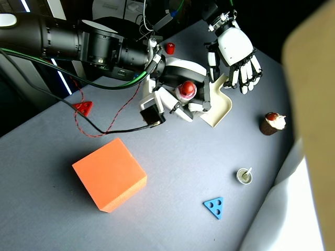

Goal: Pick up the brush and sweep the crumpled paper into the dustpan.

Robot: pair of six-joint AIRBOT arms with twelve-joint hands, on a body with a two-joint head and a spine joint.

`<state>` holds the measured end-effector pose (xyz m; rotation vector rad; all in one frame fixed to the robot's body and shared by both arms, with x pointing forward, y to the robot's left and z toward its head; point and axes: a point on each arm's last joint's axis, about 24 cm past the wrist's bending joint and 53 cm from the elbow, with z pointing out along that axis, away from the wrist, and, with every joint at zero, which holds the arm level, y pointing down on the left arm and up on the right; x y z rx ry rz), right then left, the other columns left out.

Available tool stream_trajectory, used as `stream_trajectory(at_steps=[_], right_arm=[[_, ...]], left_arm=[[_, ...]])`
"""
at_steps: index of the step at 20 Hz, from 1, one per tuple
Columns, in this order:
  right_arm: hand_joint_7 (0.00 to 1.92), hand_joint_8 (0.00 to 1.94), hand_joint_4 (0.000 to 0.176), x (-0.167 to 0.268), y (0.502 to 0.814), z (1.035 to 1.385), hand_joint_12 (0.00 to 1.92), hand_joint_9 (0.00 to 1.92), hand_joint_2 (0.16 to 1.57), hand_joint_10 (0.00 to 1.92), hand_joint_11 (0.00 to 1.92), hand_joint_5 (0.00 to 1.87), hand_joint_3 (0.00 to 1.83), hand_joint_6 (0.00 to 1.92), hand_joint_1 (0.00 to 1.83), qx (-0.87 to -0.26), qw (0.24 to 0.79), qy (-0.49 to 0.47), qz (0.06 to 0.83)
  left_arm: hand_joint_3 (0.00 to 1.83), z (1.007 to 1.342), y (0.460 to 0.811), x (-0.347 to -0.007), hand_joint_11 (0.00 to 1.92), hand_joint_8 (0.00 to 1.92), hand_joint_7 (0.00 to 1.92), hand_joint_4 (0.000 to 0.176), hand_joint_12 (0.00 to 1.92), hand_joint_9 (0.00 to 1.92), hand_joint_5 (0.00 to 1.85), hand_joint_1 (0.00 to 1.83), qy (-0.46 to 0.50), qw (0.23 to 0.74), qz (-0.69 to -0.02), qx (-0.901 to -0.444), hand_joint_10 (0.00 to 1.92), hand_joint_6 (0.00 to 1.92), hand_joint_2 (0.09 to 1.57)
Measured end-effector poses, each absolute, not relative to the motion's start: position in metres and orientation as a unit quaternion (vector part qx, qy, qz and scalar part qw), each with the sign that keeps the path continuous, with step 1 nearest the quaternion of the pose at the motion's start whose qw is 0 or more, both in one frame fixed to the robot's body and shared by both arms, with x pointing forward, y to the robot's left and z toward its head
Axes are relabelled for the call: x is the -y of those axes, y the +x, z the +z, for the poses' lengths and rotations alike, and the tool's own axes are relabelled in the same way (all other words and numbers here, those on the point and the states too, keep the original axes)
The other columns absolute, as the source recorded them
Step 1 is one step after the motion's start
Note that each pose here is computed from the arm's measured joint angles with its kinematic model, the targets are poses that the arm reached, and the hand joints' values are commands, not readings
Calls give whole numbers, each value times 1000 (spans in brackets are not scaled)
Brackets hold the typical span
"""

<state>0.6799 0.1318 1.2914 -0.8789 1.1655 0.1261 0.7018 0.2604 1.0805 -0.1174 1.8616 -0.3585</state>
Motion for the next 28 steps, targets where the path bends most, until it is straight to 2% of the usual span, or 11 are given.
stream_trajectory(at_steps=[3, 5, 6, 7, 8, 12, 17, 19, 21, 22, 28], right_arm=[[954, 1941, 59, -123, 701, 1286, 1921, 1139, 1205, 1921, 1307, 898, 4, 1921, 1353, -546, 751, -368, 50], [976, 1941, 45, -119, 708, 1285, 1921, 1151, 1207, 1921, 1308, 919, 1, 1921, 1359, -547, 758, -353, 49], [983, 1941, 40, -120, 709, 1290, 1921, 1148, 1205, 1921, 1311, 910, 0, 1921, 1354, -546, 763, -340, 59], [980, 1941, 37, -120, 708, 1295, 1921, 1149, 1201, 1921, 1312, 907, 0, 1921, 1357, -537, 771, -335, 62], [983, 1941, 31, -122, 704, 1303, 1921, 1158, 1199, 1921, 1318, 910, 0, 1921, 1370, -526, 781, -330, 70], [1015, 1941, 17, -128, 702, 1310, 1921, 1187, 1181, 1921, 1337, 885, 0, 1921, 1371, -522, 791, -308, 84], [998, 1941, 25, -116, 710, 1320, 1921, 1167, 1206, 1921, 1320, 894, 0, 1921, 1345, -532, 801, -250, 112], [1021, 1941, 27, -118, 703, 1329, 1921, 1189, 1190, 1921, 1335, 928, 0, 1921, 1352, -519, 809, -239, 136], [1005, 1941, 23, -123, 695, 1331, 1921, 1173, 1202, 1921, 1323, 907, 2, 1921, 1345, -509, 813, -246, 139], [994, 1941, 0, -126, 692, 1330, 1921, 1171, 1207, 1921, 1326, 892, 0, 1921, 1351, -510, 811, -246, 145], [989, 1941, 0, -122, 689, 1325, 1921, 1180, 1201, 1921, 1330, 901, 0, 1921, 1362, -511, 811, -243, 145]], left_arm=[[1, 1080, 702, -260, 0, 4, 457, 0, 793, 365, 948, 1087, -49, 582, -152, -797, 1, 1031, 1137], [1, 1081, 702, -260, 0, 4, 465, 0, 798, 364, 950, 1080, -48, 582, -152, -798, 2, 1028, 1135], [1, 1081, 702, -260, 0, 2, 464, 0, 796, 362, 948, 1079, -46, 583, -151, -797, 1, 1031, 1136], [2, 1081, 702, -260, 0, 3, 434, 8, 813, 352, 936, 1061, -46, 583, -151, -797, 1, 1050, 1142], [0, 1081, 702, -260, 0, 5, 439, 0, 818, 359, 948, 1076, -47, 583, -151, -797, 3, 1032, 1137], [1, 1082, 703, -259, 0, 3, 456, 0, 818, 361, 944, 1080, -45, 583, -151, -797, 4, 1038, 1139], [0, 1084, 704, -256, 0, 2, 447, 0, 805, 366, 954, 1086, -44, 584, -154, -796, 2, 1022, 1134], [1, 1083, 704, -256, 0, 4, 433, 0, 762, 350, 945, 1084, -45, 584, -154, -796, 2, 1035, 1137], [1, 1083, 704, -256, 0, 4, 443, 4, 770, 354, 940, 1064, -45, 584, -154, -796, 5, 1045, 1140], [0, 1083, 704, -256, 0, 3, 445, 0, 769, 355, 945, 1074, -47, 583, -154, -796, 3, 1037, 1138], [1, 1079, 703, -256, 0, 4, 467, 0, 791, 381, 944, 1073, -54, 581, -154, -797, 6, 1039, 1138]])
